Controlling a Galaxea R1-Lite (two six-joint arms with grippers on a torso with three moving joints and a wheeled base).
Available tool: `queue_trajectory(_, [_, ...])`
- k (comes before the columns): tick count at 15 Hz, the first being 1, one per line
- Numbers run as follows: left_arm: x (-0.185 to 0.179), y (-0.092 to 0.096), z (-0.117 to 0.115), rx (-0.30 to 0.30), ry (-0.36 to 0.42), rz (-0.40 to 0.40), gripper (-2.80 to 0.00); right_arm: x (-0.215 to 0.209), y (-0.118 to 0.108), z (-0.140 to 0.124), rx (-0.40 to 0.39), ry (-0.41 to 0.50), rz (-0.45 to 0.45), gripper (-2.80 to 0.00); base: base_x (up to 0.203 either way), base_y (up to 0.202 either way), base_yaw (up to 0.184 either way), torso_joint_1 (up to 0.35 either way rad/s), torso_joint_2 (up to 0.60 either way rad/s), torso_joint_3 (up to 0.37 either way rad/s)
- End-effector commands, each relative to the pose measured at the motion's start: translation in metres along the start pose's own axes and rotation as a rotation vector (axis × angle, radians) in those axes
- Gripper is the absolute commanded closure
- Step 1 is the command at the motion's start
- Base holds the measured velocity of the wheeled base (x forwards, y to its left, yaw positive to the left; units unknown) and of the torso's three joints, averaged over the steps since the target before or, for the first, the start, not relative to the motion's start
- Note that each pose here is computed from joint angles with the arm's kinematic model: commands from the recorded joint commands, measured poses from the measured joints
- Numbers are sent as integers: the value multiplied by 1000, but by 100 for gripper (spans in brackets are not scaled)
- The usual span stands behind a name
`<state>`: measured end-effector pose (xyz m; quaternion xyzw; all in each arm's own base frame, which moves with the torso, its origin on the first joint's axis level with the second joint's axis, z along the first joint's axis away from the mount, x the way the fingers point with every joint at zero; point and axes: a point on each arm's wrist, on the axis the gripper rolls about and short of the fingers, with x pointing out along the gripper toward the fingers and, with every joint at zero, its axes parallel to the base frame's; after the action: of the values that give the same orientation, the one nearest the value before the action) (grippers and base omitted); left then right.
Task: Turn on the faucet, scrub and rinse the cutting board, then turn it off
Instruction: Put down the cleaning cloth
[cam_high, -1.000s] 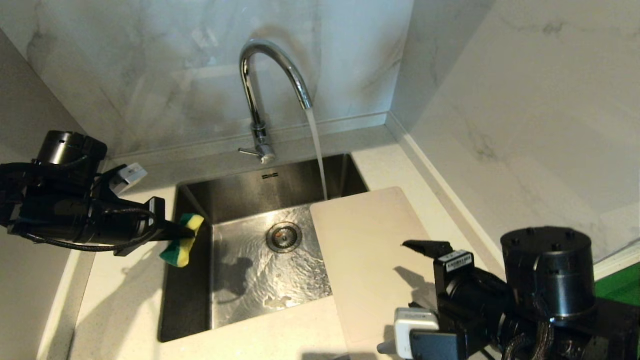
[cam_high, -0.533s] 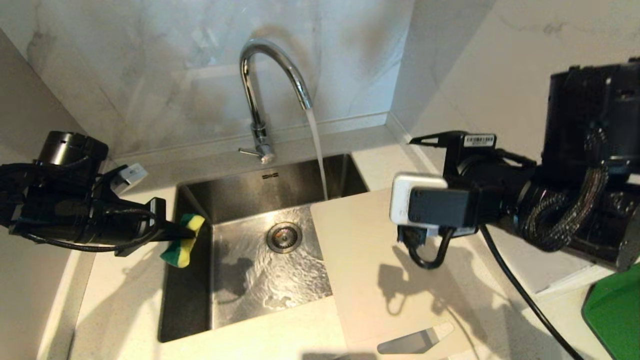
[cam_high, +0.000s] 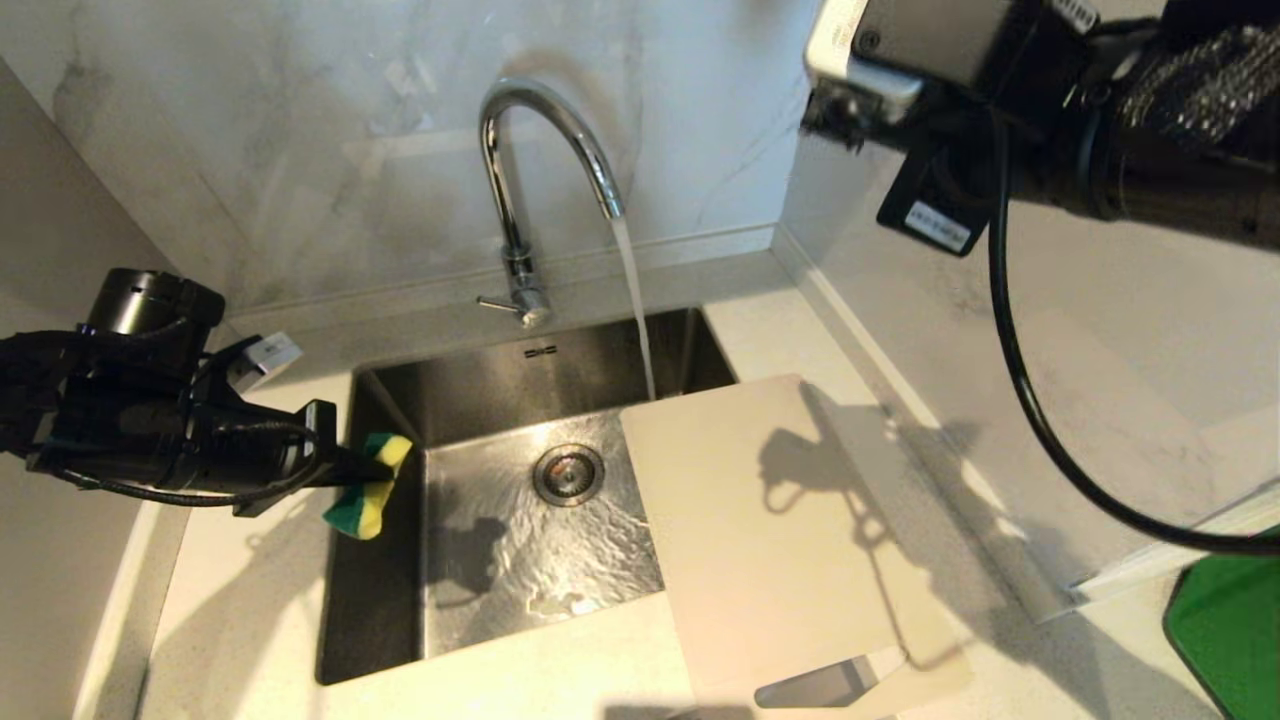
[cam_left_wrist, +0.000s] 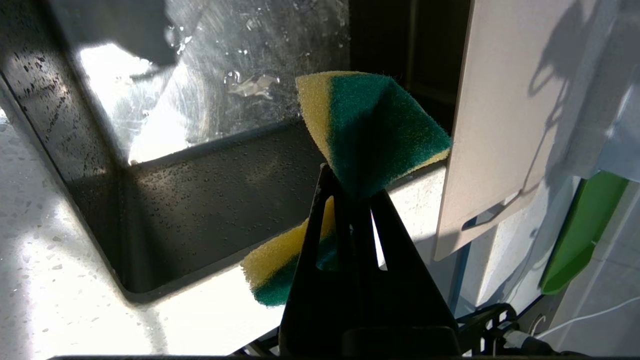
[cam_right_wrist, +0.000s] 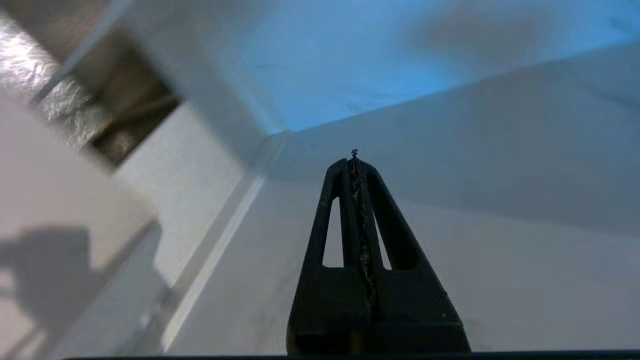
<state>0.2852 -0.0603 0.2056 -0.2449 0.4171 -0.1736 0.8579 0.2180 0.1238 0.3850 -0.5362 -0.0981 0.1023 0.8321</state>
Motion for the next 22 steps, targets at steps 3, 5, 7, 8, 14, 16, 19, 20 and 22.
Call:
queue_trajectory(3, [1,0,0,-3,4,0,0,16,-48,24,152,-30,-151,0,0,0,0,0,0,0])
queue_trajectory(5, [1,0,0,-3,4,0,0,15,-62,29,220,-15,-197,0,0,0,0,0,0,0])
queue_trajectory(7, [1,0,0,-4,6,0,0,11,-64,27,316,12,-205,0,0,0,0,0,0,0])
queue_trajectory(8, [2,-1,-1,-2,8,-3,0,6,-67,27,335,16,-219,0,0,0,0,0,0,0])
queue_trajectory(14, [4,0,-2,-3,18,-2,0,-28,-82,23,612,5,-231,0,0,0,0,0,0,0])
queue_trajectory(16, [5,0,-2,-2,20,-1,0,-38,-86,22,780,-25,-232,0,0,0,0,0,0,0])
queue_trajectory(19, [10,3,-3,-8,33,5,0,-54,-90,21,1003,-93,-200,0,0,0,0,0,0,0])
queue_trajectory(20, [12,4,-3,-12,41,9,0,-55,-90,21,1023,-99,-198,0,0,0,0,0,0,0])
queue_trajectory(22, [18,6,-4,-16,56,14,0,-53,-89,21,1108,-114,-194,0,0,0,0,0,0,0])
